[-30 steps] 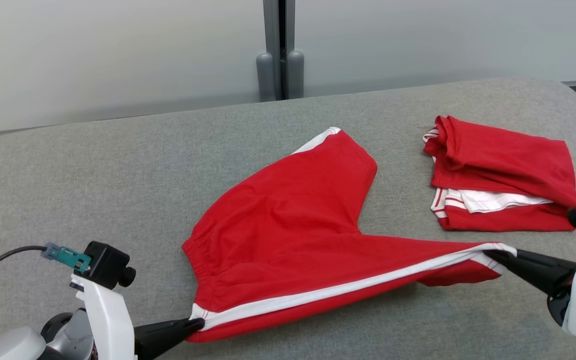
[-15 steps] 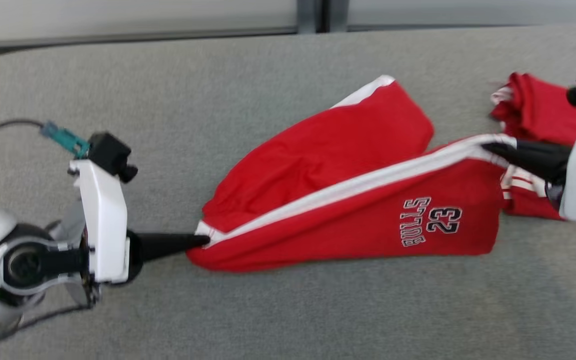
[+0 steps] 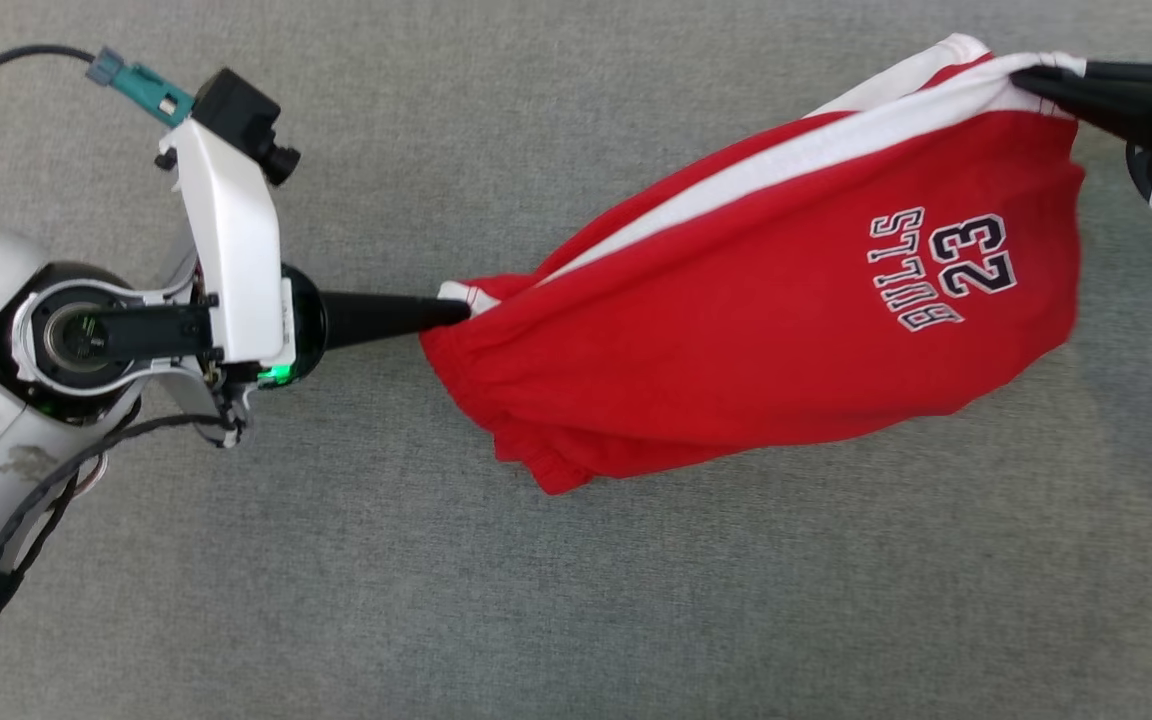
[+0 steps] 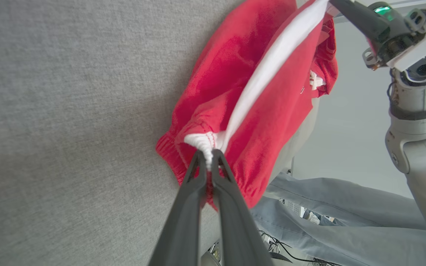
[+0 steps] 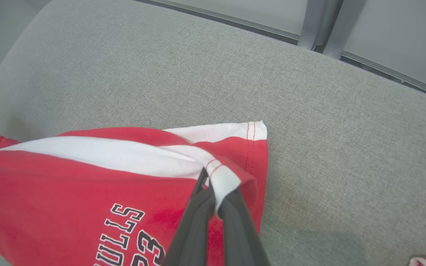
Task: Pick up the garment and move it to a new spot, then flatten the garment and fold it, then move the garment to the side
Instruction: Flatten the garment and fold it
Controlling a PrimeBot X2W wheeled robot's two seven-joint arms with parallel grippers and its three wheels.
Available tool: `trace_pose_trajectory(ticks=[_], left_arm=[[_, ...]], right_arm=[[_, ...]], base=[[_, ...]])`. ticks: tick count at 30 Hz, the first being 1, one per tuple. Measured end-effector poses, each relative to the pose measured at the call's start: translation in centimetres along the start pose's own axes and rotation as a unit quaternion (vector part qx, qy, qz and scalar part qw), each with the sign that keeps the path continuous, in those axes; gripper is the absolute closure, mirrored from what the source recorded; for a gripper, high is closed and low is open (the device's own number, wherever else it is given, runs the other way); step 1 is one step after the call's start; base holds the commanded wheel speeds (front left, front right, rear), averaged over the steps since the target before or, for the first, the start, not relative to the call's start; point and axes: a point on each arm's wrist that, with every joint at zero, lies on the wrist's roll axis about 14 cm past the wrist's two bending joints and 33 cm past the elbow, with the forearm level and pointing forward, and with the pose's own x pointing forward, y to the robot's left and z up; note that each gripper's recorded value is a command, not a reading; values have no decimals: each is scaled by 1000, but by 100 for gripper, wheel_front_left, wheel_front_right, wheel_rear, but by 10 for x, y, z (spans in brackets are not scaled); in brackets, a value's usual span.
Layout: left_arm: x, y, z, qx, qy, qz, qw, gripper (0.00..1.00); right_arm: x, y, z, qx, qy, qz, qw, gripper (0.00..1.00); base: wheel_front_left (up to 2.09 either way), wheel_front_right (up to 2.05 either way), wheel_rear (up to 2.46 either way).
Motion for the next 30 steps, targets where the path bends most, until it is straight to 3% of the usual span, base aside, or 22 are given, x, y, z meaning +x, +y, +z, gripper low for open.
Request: trace_pose_trajectory(ticks=[4,5,6,7,8,16,21,25,30], left_arm=[[3,9,11,-22,-9,0,1000,100],[4,11,12,-26,-10,2,1000,80],[4,13,13,-30,-12,4,999,21],[5,15,15,-32,-14,4,999,0],[6,14,15,-33,-14,2,999,0],[-8,15,21,-15,-39,21,999,0],[-40,5,45,45,-128,40,990,0],[-78,6,69,121,-259,92,954,0],[-117,1,78,206,-409,152,876,0]], right_arm=[[25,-7,3,8,8,3,1000,100],[29,-8,1,10,12,2,1000,100],[34,-10,0,12,14,1,1000,76],[37,-11,0,15,13,1,1000,50],[41,-10,1,16,10,2,1000,0],[32,-1,31,9,-78,-5,997,0],[4,0,63,7,-201,-28,979,0],[-23,8,77,1,-301,-40,953,0],[-40,24,56,16,-350,-43,936,0]], base=[[0,0,0],[0,0,0],[0,0,0],[0,0,0],[0,0,0],[0,0,0],[0,0,0],[0,0,0],[0,0,0]])
